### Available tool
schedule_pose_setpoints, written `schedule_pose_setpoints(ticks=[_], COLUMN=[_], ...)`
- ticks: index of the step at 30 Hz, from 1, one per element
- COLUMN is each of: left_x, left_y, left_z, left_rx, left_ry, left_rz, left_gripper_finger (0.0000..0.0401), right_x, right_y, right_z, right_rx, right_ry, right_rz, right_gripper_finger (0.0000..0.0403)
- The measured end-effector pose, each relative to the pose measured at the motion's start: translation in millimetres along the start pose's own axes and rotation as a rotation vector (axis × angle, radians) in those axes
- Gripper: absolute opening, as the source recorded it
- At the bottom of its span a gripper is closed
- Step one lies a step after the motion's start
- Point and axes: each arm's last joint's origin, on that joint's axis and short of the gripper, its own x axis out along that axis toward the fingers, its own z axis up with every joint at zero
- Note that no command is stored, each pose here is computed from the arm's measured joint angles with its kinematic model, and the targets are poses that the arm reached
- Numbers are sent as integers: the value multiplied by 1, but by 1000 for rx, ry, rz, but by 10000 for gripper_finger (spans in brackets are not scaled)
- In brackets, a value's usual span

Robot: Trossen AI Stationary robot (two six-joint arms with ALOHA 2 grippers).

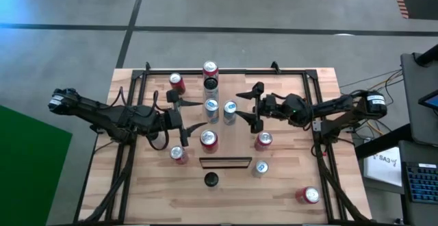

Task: Place canned beverage on shelf
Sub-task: Put the left blue soda can on the shelf aligned with the other blue soda can

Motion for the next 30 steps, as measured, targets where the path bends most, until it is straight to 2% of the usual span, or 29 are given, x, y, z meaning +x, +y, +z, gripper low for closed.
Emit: schedule_pose_setpoints(ticks=[4,7,16,24,30], left_x=[0,0,0,0,0], left_y=[0,0,0,0,0], left_z=[0,0,0,0,0], left_rx=[-14,-17,-17,-18,-18], left_ry=[0,1,4,4,3], left_rz=[0,-1,-2,-2,-2], left_gripper_finger=[276,276,276,276,276], right_x=[-5,-11,-33,-41,-35], right_y=[0,0,1,2,2], right_z=[12,20,42,22,6], right_rx=[32,55,44,92,114], right_ry=[37,104,250,467,515], right_rz=[1,2,7,5,1], right_gripper_finger=[292,255,28,9,9])
